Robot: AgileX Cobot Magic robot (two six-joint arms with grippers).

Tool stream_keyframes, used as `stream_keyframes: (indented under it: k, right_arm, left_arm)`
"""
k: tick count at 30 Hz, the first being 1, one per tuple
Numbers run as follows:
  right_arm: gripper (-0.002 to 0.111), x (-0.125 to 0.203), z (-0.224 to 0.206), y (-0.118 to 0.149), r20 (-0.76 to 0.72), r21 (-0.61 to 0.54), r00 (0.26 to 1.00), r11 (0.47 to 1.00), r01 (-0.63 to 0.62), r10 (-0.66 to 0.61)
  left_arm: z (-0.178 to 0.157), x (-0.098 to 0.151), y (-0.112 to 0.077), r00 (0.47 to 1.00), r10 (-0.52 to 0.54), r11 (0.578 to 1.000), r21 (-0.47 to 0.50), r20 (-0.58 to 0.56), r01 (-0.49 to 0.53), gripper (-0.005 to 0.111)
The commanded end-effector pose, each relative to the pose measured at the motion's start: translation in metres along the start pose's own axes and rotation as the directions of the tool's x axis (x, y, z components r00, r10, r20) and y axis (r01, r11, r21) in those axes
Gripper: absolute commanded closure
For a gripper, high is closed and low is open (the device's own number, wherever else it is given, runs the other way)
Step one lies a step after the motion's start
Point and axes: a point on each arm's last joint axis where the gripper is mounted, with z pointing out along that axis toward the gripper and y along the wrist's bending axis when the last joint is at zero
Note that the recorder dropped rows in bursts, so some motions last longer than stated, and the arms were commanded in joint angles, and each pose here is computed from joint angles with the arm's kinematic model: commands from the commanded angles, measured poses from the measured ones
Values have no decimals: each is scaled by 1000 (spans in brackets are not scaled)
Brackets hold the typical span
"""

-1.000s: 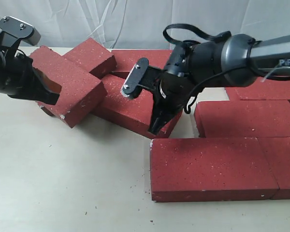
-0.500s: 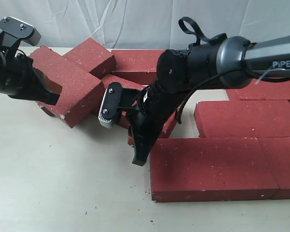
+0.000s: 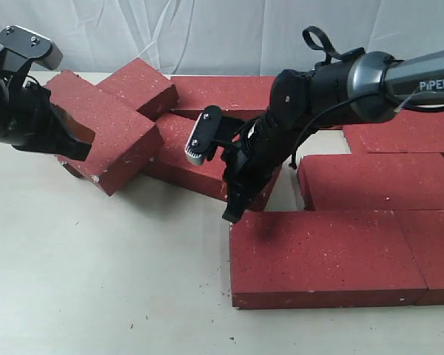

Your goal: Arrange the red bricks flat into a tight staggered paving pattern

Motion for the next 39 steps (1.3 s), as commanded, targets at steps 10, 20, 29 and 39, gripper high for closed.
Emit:
stream_keyframes:
  k: [10,20,29,39]
  right_arm:
    - [109,20,-10,-35,30,93,993,989,-115,112]
    - [109,31,-13,-48,33,115,988,981,-155,153]
    - [109,35,-15,-55,51,141,983,974,-179,174]
    - [109,19,-61,-40,112,38,965,970,-241,235]
  left_arm:
    - [0,-4,0,1000,-12,1000,-7,19,12,107]
    - [0,-4,0,1000,-14,1000,-8,21,14,107]
    - [0,-4,0,999,-30,1000,2,26,30,107]
    - [6,-4,-31,996,93,981,175,-6,-90,107]
